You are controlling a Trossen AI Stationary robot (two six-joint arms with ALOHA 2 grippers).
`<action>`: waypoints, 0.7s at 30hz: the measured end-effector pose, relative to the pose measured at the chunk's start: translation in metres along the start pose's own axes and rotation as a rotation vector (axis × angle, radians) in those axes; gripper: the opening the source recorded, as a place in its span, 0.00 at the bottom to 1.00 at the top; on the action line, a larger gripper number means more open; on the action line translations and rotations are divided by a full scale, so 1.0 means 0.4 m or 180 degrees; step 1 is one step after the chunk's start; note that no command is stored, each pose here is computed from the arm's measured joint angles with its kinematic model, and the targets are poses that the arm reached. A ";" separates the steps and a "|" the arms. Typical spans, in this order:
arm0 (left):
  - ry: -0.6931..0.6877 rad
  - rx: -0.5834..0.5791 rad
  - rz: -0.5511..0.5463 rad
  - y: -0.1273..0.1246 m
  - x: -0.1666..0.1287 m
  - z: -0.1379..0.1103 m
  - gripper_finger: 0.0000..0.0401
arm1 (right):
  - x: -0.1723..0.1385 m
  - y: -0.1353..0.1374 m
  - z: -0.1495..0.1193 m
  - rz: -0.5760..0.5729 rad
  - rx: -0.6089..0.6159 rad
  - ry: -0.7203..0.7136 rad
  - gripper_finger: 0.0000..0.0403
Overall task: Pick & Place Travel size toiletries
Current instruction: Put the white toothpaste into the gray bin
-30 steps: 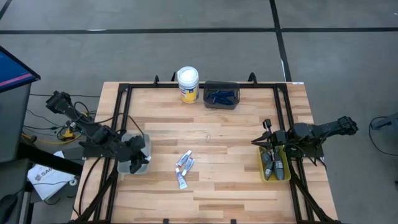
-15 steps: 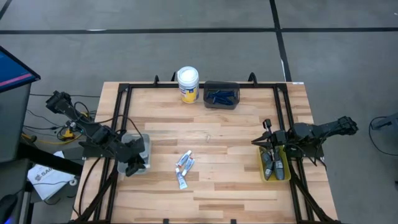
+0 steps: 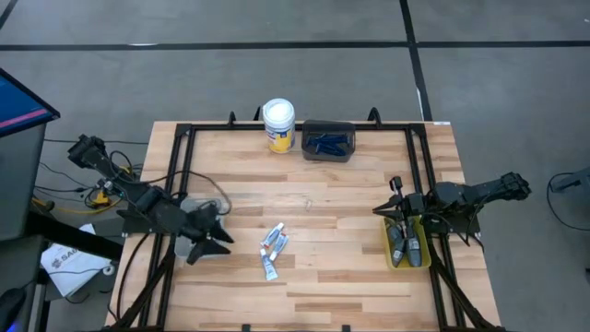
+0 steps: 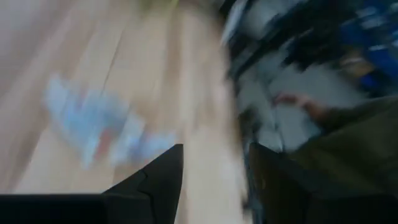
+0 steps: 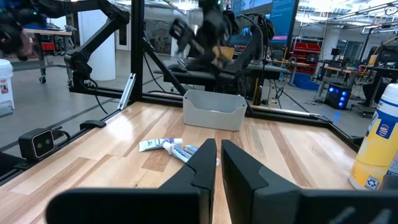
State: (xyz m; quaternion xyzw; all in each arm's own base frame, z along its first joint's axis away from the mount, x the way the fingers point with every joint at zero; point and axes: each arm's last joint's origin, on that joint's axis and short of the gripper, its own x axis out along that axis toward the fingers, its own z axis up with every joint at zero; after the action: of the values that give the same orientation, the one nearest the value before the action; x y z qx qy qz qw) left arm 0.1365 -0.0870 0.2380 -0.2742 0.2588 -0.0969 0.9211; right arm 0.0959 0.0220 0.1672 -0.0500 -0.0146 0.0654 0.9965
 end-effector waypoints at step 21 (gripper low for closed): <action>0.0726 0.2178 0.0387 0.063 0.263 -0.079 0.72 | 0.000 0.000 0.000 -0.0001 0.0000 0.0000 0.04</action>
State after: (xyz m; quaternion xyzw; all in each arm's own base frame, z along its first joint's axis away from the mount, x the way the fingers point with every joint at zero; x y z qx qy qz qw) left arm 0.2096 -0.1143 0.1569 0.0783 0.3282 -0.1529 0.9289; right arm 0.0959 0.0220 0.1671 -0.0500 -0.0146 0.0653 0.9965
